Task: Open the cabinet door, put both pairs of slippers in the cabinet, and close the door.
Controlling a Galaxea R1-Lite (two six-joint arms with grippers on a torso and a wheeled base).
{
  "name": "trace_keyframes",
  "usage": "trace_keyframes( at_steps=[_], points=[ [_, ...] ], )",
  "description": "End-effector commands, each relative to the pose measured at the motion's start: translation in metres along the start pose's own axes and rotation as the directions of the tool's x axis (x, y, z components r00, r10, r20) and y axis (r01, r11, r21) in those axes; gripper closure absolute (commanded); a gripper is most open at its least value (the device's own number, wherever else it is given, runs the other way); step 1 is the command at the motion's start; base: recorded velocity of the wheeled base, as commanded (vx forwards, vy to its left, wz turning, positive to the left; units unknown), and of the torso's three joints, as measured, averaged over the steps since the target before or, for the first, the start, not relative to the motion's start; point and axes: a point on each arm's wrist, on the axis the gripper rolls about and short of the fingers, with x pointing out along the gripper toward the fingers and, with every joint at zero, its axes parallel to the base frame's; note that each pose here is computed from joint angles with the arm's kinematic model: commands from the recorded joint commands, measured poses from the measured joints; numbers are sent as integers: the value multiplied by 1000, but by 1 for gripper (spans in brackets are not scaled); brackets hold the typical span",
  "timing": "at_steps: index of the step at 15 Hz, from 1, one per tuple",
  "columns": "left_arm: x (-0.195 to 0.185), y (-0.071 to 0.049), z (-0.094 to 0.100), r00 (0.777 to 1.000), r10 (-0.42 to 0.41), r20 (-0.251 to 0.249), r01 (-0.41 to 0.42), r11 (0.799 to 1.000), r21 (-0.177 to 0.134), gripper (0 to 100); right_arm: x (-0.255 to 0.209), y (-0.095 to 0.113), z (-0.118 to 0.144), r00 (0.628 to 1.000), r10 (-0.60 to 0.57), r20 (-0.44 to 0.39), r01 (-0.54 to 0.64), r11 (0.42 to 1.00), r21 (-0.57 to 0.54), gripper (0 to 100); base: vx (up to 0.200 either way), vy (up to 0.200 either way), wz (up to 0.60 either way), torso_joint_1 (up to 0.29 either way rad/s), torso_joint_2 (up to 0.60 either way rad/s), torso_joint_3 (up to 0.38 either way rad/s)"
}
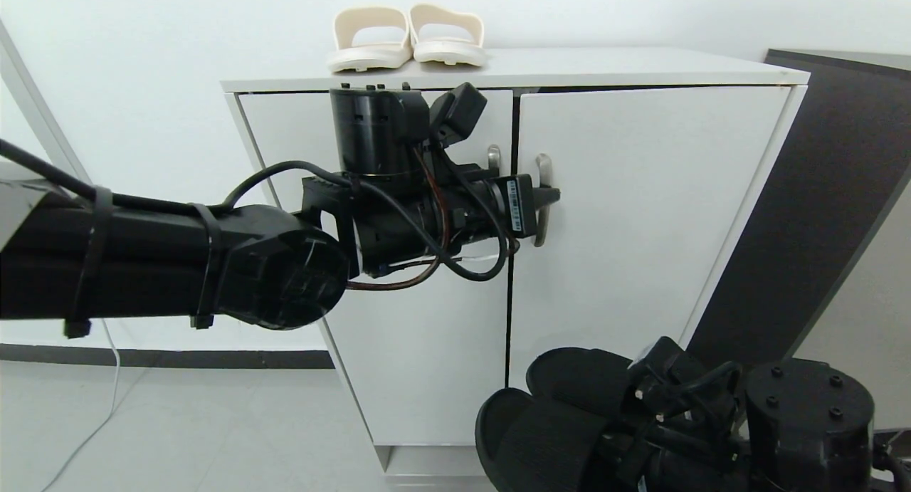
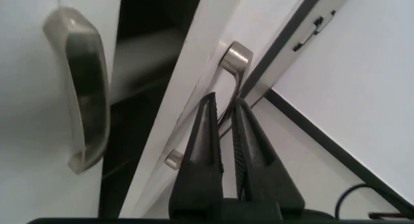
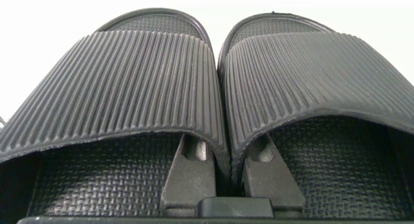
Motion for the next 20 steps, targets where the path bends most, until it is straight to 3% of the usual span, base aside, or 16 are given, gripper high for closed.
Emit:
trace_keyframes(
  at_steps=[1,2,3,9,12,15,20],
  points=[
    [-11,-7,0,1000,-10,3,10,1000,1,100,-5,2,0,1000,19,5,-19,1000,-2,100,0,0,0,0,0,0],
    [-11,-7,0,1000,-10,3,10,1000,1,100,-5,2,0,1000,19,5,-19,1000,-2,100,0,0,0,0,0,0],
    [-23,-14,-11,999,-32,21,31,999,8,100,-18,5,-2,990,143,8,-142,990,-9,100,0,0,0,0,0,0],
    [-71,-29,-21,997,-61,55,60,998,21,100,-21,5,-5,986,168,-1,-168,986,-10,100,0,0,0,0,0,0],
    [-70,-15,-20,998,-18,66,18,1000,8,100,-21,8,-5,984,176,-5,-176,984,-13,100,0,0,0,0,0,0],
    [-49,0,-15,997,9,78,-6,999,-33,100,-23,10,-8,982,190,-12,-190,981,-39,100,0,0,0,0,0,0],
    [-10,12,-6,993,-1,118,3,1000,-19,100,-25,15,-14,977,210,-39,-212,975,-59,100,0,0,0,0,0,0]
  ],
)
